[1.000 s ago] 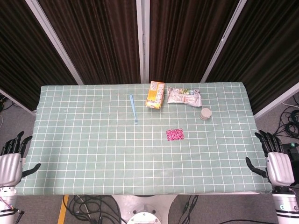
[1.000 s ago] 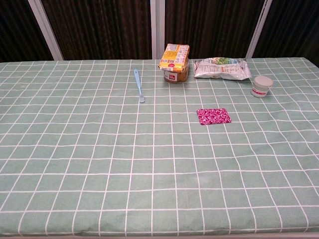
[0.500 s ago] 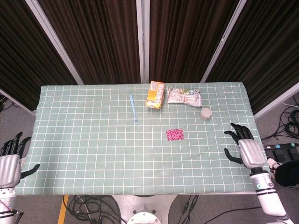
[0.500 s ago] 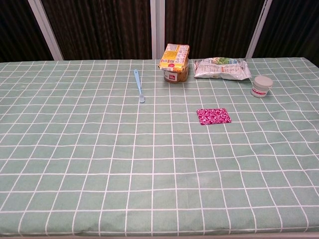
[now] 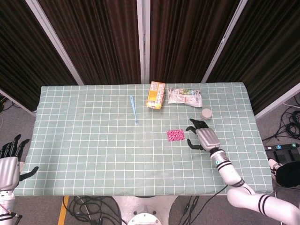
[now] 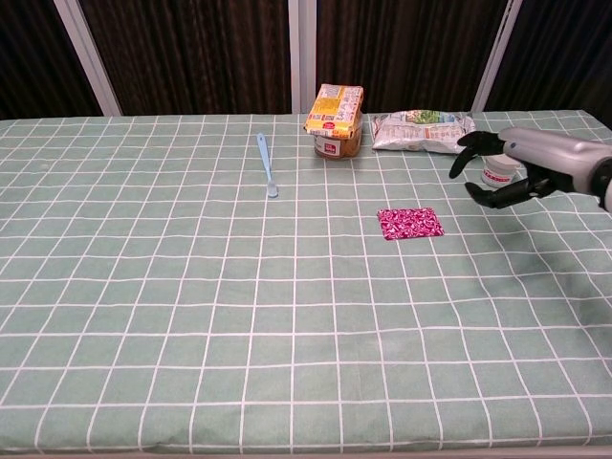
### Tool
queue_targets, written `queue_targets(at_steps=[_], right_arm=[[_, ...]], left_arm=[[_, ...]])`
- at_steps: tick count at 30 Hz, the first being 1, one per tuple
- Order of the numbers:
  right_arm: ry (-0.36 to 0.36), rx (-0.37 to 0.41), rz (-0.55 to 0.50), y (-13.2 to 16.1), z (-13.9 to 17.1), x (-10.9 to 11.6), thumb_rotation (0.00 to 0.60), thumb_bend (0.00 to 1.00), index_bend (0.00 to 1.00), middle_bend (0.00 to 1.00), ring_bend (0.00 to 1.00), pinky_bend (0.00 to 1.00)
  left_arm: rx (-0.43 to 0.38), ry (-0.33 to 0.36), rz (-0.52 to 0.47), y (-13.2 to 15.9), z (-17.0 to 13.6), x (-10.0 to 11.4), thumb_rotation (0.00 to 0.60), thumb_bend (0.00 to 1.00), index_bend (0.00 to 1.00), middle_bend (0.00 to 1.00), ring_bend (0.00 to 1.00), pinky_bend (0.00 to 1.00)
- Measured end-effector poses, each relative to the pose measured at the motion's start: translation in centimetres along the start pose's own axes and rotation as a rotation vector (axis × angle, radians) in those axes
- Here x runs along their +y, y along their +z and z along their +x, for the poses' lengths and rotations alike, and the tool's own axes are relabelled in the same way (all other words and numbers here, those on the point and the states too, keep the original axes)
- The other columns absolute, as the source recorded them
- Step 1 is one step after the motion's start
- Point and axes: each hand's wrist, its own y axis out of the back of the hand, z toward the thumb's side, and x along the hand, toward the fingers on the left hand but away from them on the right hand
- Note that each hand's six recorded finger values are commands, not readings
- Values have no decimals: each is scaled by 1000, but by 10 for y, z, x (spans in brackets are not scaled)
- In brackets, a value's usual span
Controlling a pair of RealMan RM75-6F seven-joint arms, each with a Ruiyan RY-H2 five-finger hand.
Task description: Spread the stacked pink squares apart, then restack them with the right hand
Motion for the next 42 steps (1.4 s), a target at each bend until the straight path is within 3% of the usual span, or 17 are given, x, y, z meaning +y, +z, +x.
queue_targets(at_steps=[11,25,31,42], right_arm=[[76,-5,44,17,-35,-43,334,454,280,4,0,0],[97,-20,69,17,-57,-52,330,454,281,4,0,0],[117,1,88,18,-50,-58,333,452,284,10,0,0],[135,87,137,23,-10,-67,328,452,294,22,0,0]], left_arm=[[19,-7,0,-6,-5,-1,600,156,209,146,141,145],[23,-11,3,-7,-5,-2,600,156,209,146,141,145],[26,-11,4,-7,-4,-2,600,156,209,146,141,145],[21,-1,1,-6,0,-2,600,156,209,146,141,145]])
